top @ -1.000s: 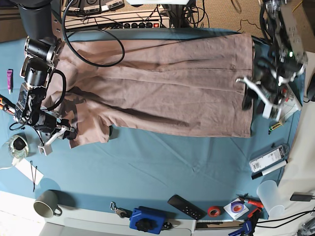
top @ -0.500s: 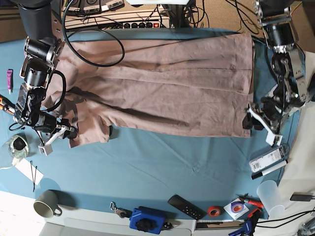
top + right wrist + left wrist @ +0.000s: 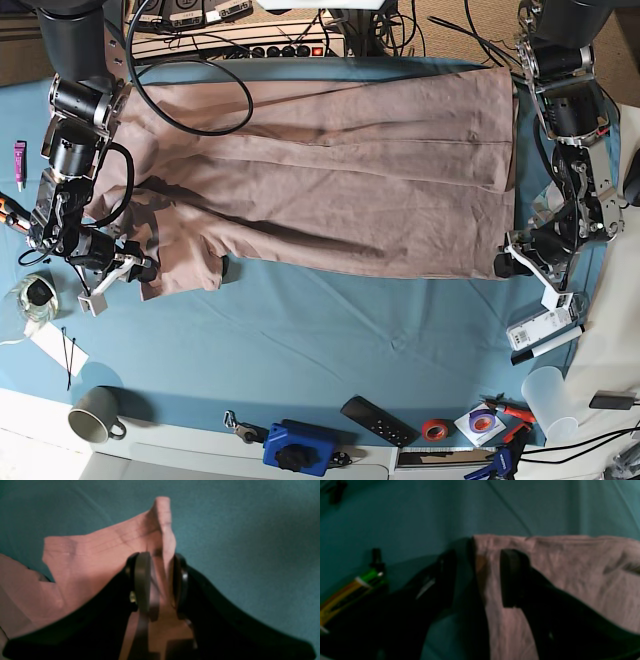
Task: Fold the T-shirt properly
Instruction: 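Grasp the shirt's hem corners with both grippers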
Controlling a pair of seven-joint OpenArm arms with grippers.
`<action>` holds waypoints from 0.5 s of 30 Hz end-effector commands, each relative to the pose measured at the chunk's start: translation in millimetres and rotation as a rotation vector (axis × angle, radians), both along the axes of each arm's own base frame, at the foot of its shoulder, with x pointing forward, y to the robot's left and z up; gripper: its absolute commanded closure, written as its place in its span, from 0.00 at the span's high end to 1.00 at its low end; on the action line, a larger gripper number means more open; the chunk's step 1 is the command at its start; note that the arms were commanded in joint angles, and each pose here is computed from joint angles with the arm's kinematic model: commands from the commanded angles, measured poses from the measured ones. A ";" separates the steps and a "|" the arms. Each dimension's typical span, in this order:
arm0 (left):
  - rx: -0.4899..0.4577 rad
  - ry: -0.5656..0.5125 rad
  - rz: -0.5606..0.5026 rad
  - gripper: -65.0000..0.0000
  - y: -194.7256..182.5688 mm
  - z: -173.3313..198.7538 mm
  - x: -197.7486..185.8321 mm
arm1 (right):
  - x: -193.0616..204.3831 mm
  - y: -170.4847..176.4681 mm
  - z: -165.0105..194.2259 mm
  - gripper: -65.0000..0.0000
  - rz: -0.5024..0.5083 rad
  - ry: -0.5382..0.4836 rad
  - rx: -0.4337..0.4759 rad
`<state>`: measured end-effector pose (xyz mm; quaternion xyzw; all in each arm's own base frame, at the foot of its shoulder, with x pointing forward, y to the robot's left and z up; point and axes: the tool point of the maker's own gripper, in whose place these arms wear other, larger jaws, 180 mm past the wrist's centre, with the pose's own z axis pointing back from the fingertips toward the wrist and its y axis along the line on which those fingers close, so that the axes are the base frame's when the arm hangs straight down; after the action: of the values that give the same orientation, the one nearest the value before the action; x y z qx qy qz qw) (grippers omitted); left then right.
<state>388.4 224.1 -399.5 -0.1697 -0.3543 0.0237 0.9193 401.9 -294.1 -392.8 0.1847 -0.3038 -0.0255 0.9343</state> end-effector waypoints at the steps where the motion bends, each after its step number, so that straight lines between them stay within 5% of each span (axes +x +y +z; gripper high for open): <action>1: 0.006 0.010 -0.012 0.44 -1.0 2.2 2.1 | -7.9 -7.8 -4.4 0.24 0.014 0.056 -0.044; 7: -0.103 0.053 -0.077 0.37 -44.3 -7.0 -6.9 | -5.3 -0.8 0.4 0.24 0.013 0.039 0.008; 11: -0.111 0.066 -0.080 0.26 -57.4 -11.9 -7.6 | -9.1 1.3 -1.4 0.03 0.022 0.062 0.017; 15: -0.109 0.082 -0.041 0.09 -51.7 -13.6 -7.1 | -9.1 -2.2 -0.2 0.00 0.018 0.060 0.010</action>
<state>387.1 166.0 -407.3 -0.2448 -0.3346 0.0410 0.9091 396.4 -285.8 -394.4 0.2097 -0.2892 -0.0314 0.9335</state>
